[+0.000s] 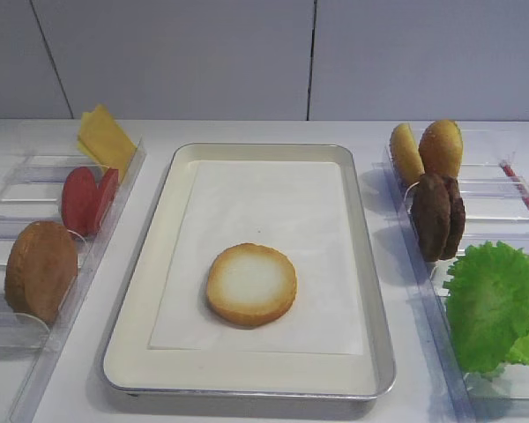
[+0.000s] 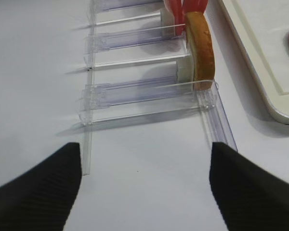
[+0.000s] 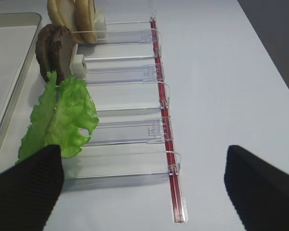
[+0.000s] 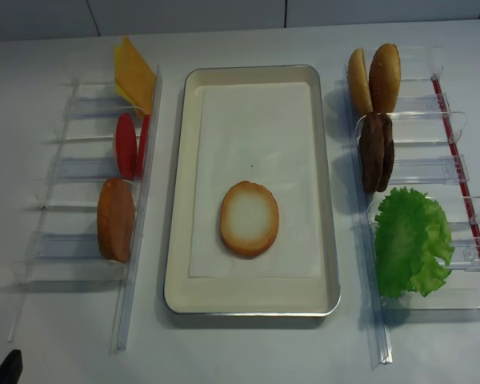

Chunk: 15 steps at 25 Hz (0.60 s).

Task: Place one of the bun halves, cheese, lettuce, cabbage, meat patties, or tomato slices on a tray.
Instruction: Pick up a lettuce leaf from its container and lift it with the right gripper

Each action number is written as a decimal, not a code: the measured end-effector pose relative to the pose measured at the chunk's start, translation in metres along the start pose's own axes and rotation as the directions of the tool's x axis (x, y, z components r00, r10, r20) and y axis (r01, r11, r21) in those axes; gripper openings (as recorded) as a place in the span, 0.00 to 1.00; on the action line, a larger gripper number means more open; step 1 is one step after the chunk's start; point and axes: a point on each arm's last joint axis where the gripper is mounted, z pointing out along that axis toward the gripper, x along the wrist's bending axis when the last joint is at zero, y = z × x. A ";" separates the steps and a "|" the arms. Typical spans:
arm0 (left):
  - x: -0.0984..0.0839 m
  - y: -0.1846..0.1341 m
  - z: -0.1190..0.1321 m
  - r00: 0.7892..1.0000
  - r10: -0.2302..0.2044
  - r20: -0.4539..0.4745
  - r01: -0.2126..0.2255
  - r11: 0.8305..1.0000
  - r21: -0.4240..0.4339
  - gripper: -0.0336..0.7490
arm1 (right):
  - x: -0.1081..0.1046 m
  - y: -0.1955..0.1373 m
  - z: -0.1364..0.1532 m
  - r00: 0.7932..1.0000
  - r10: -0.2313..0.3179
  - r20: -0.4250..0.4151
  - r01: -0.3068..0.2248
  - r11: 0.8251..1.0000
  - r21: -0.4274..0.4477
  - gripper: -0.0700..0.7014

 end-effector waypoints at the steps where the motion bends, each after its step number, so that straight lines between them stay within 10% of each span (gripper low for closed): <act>1: 0.000 0.000 0.000 1.000 0.000 0.000 0.000 1.000 0.000 0.72 | 0.000 0.000 0.000 1.000 0.000 0.000 0.000 1.000 0.000 0.99; 15: 0.000 0.000 0.000 1.000 0.000 0.000 0.000 1.000 0.000 0.72 | 0.000 0.000 0.000 1.000 0.000 0.000 0.000 1.000 0.000 0.99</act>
